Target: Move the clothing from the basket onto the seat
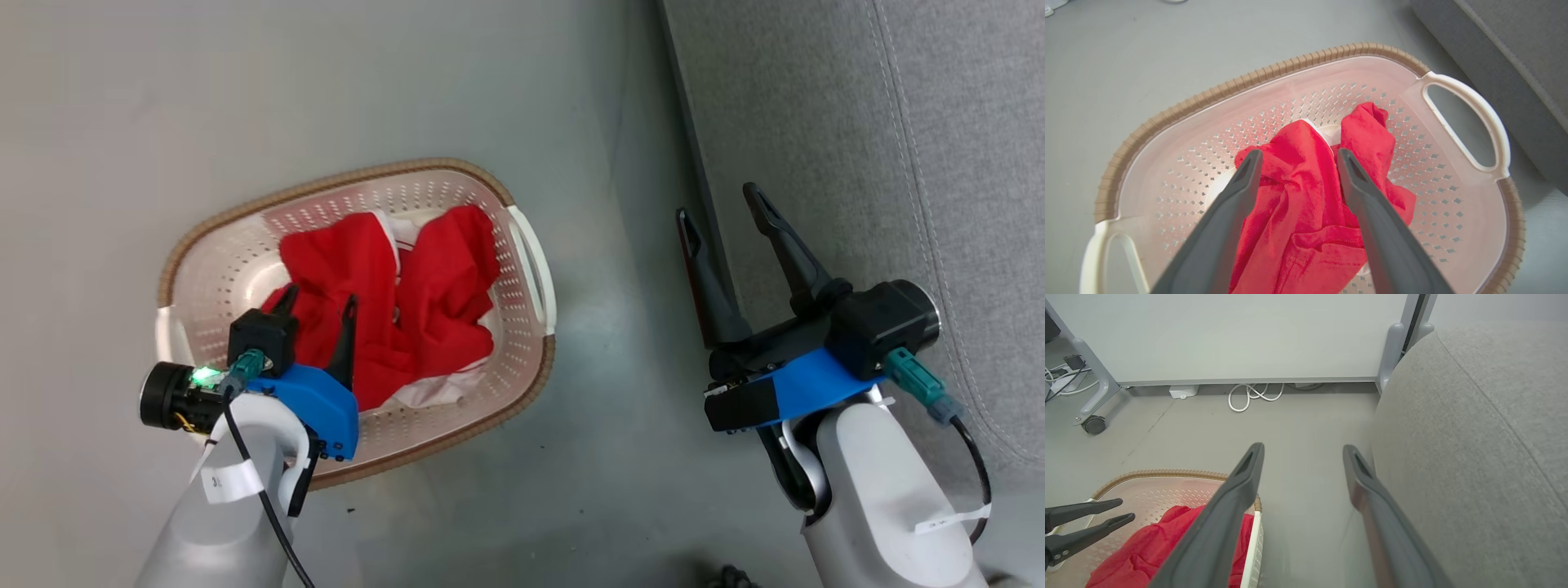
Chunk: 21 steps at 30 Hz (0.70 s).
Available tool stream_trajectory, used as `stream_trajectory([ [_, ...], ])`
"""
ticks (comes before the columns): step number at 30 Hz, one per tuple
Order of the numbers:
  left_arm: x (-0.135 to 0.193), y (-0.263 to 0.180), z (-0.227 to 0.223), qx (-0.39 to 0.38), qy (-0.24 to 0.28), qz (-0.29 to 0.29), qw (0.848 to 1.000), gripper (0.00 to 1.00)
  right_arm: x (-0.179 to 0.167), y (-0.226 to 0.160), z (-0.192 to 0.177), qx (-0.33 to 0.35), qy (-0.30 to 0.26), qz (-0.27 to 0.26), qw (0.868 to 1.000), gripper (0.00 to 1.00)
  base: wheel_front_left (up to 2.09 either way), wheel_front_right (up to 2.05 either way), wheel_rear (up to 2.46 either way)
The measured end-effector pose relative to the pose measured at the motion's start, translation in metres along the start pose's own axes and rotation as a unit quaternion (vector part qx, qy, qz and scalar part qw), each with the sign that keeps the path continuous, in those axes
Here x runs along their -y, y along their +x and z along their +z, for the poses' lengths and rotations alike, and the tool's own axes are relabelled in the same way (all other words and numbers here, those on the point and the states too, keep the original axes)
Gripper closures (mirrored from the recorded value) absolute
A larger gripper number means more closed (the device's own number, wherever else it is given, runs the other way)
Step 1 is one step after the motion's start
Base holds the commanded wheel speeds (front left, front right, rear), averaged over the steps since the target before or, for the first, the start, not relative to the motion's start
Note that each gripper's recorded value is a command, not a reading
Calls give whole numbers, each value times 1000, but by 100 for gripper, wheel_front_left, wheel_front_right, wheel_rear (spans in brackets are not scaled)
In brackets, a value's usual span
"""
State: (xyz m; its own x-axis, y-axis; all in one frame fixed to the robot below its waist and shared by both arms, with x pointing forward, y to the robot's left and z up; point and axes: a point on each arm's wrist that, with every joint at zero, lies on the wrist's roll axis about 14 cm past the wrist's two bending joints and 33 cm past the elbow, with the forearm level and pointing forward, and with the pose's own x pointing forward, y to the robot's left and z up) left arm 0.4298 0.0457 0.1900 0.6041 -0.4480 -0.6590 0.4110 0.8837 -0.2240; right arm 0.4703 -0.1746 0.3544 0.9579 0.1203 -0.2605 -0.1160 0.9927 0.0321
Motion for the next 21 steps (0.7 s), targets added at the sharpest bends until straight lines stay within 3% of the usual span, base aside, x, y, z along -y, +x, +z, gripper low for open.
stream_trajectory([
  [21, -16, 49, -72, -144, 2, 17, 989, 0, 14, -4, -33, -37, 24, -20, 999, 0, 0, 0, 0],
])
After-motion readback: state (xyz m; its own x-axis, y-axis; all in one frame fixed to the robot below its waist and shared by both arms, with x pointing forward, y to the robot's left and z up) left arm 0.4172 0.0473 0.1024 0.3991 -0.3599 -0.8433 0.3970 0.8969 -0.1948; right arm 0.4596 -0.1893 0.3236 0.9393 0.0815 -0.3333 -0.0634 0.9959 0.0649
